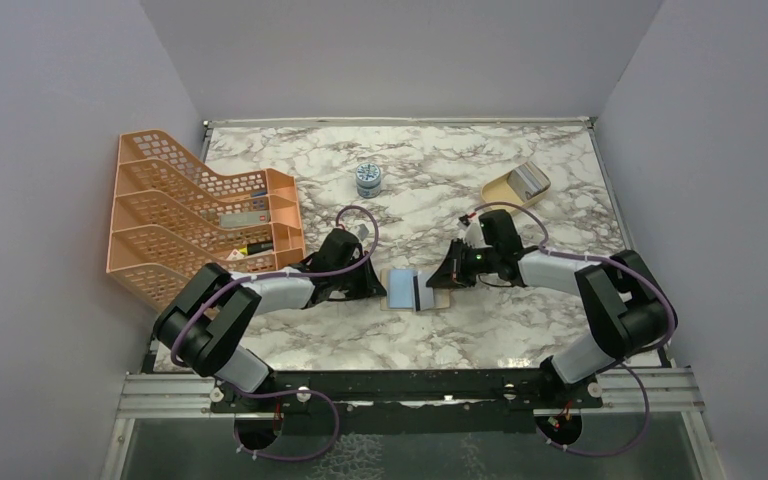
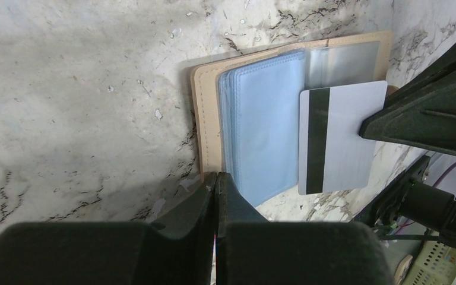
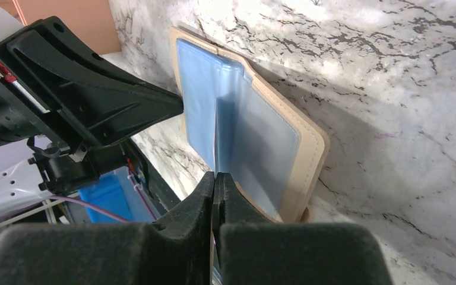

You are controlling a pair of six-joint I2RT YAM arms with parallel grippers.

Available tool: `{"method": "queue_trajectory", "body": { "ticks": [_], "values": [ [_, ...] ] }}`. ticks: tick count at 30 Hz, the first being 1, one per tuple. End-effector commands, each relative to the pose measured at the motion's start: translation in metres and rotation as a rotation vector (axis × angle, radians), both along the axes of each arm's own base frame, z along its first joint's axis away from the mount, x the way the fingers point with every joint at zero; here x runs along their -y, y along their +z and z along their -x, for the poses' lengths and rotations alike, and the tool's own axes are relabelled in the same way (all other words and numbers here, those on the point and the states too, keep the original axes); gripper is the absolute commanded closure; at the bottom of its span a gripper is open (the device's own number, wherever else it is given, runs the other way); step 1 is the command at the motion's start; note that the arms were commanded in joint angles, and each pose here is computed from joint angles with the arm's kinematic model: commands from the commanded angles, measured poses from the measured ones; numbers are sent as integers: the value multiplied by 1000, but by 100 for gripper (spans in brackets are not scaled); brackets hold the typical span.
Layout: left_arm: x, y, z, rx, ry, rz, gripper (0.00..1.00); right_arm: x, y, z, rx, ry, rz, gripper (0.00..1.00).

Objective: Put the credit cards into the card holder
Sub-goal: Insert the credit card into the card holder.

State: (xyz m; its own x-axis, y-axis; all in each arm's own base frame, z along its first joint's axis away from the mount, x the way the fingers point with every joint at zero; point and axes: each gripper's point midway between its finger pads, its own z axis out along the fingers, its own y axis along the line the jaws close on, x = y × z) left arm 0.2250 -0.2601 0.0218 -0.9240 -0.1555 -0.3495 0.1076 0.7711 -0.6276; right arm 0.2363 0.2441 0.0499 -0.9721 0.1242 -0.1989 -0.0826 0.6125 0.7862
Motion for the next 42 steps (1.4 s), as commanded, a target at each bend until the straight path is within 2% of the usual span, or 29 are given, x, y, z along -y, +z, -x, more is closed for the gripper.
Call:
{"method": "queue_trajectory", "body": {
  "ticks": [1,14,25,42],
  "values": [
    [-10,-7,4,-1,5,-53,95,-5,1,-2,0,11,-47,99],
    [-15,-10,5,-10,13,-83,95,10,1,-10,21,-21,-32,99],
    [-14,-11,7,-17,10,-72,95,-1,2,-2,2,57,-131,99],
    [-12,-13,6,-21,5,-70,95,-1,-14,-13,4,53,-97,99]
  ]
}}
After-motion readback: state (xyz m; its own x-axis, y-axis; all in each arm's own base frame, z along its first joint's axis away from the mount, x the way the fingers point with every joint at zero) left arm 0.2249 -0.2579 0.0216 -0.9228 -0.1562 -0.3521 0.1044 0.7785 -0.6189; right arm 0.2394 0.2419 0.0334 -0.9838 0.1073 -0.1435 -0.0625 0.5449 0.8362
